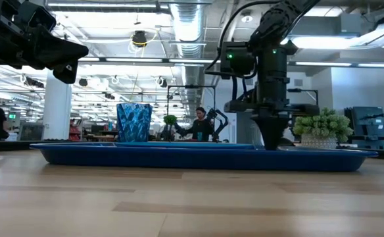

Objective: Pick and place plate/cup/fork/spoon on tray
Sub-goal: Put the blue fork between the black spoon and the blue plate on the blue serving tray

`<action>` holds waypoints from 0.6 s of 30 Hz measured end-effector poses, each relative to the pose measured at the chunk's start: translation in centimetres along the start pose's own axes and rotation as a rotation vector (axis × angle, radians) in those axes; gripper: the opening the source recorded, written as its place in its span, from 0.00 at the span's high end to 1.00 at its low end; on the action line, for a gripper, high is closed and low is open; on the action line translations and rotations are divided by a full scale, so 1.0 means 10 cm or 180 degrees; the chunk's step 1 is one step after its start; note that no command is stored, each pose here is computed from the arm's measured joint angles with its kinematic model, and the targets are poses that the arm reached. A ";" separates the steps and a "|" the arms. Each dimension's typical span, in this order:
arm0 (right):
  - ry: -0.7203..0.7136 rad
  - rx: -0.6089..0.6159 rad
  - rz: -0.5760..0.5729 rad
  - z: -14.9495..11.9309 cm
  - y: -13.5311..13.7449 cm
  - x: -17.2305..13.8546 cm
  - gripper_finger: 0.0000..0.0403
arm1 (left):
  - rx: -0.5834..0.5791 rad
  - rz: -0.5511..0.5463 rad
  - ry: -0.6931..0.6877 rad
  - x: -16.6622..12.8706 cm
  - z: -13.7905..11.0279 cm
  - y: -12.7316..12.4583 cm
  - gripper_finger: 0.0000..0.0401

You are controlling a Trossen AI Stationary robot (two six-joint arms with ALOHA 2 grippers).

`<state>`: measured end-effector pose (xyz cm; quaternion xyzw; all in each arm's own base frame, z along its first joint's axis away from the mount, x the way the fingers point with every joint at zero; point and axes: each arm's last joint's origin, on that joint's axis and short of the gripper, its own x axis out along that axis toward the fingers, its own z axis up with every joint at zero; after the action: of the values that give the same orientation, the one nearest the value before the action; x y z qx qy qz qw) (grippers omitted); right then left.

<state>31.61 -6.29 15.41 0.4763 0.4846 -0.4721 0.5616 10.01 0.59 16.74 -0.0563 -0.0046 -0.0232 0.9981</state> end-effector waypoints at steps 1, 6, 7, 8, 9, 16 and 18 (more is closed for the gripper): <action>-0.0001 -0.0001 0.0005 0.00 0.00 0.00 0.96 | 0.0000 0.0000 0.0000 0.00 0.00 0.00 1.00; 0.0008 -0.0010 0.0015 0.00 0.00 0.00 0.96 | -0.0003 0.0000 -0.0001 0.00 0.00 0.00 1.00; 0.0008 -0.0011 0.0016 0.00 0.00 0.00 0.96 | -0.0004 0.0000 0.0000 0.00 0.00 0.00 1.00; 0.0009 -0.0010 0.0017 0.00 0.00 0.00 0.96 | -0.0005 0.0001 0.0001 0.00 0.00 0.00 1.00; 0.0008 -0.0010 0.0018 0.00 0.00 0.00 0.96 | -0.0005 0.0000 -0.0001 0.00 0.00 0.00 1.00; 0.0004 -0.0009 0.0026 0.00 0.01 0.00 0.95 | -0.0007 0.0000 0.0000 0.00 0.00 0.00 1.00; 0.0004 -0.0009 0.0027 0.00 0.01 0.00 0.93 | -0.0007 0.0000 0.0000 0.00 0.00 0.00 1.00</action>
<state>31.68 -6.31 15.42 0.4779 0.4836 -0.4687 0.5640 10.01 0.59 16.73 -0.0575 -0.0045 -0.0232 0.9981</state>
